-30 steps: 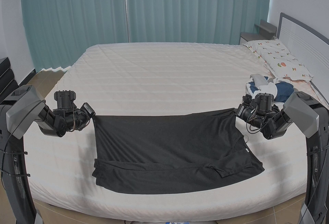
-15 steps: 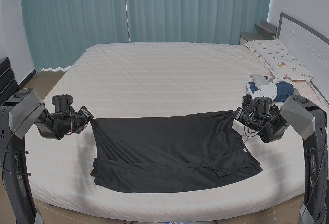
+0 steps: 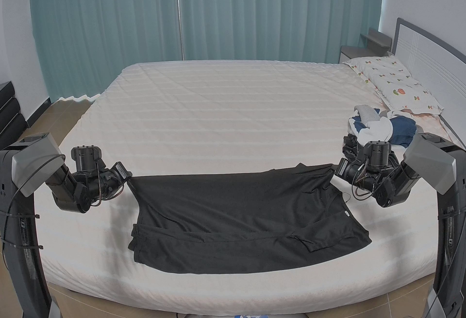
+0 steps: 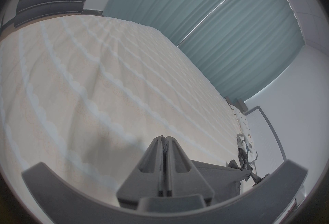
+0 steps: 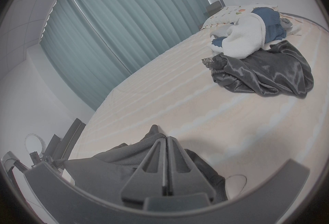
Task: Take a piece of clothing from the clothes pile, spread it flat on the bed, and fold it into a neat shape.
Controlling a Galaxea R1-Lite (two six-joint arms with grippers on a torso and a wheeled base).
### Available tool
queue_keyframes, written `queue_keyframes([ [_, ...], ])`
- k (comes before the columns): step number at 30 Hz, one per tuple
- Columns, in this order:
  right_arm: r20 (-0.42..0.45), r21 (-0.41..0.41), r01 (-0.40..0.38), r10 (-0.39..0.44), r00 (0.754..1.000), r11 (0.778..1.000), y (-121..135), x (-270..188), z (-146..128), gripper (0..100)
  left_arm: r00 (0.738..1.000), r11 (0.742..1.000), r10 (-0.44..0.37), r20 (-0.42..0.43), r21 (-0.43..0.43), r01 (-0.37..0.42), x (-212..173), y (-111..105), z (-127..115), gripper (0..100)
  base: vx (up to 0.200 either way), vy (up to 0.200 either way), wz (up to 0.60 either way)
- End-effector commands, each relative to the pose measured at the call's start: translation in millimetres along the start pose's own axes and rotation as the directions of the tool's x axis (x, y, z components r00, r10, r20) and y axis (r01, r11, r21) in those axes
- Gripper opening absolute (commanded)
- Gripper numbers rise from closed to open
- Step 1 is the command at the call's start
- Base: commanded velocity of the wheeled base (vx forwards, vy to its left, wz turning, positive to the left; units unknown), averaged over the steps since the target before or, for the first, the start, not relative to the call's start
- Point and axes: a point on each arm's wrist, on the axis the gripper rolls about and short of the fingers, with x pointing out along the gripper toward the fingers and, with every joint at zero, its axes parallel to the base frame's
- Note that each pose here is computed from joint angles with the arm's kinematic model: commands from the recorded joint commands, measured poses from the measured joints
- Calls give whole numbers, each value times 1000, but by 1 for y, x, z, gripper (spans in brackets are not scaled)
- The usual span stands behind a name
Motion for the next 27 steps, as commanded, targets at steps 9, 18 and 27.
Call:
queue_keyframes([
  [9, -37, 4, 3, -3, 999, 1000, -9, -34, -12, 0, 999, 994, 19, -29, 111, -16, -24, 13, -28, 0, 0, 0, 0],
  [18, -124, -21, -4, 2, 992, 1000, -21, -49, -38, 0, 997, 973, 42, -66, 231, -26, -34, 22, -49, 0, 0, 0, 0],
  [27, -140, -68, -5, -5, 990, 998, -26, -64, -53, 0, 995, 944, 50, -83, 328, -20, -49, 29, -67, 0, 0, 0, 0],
])
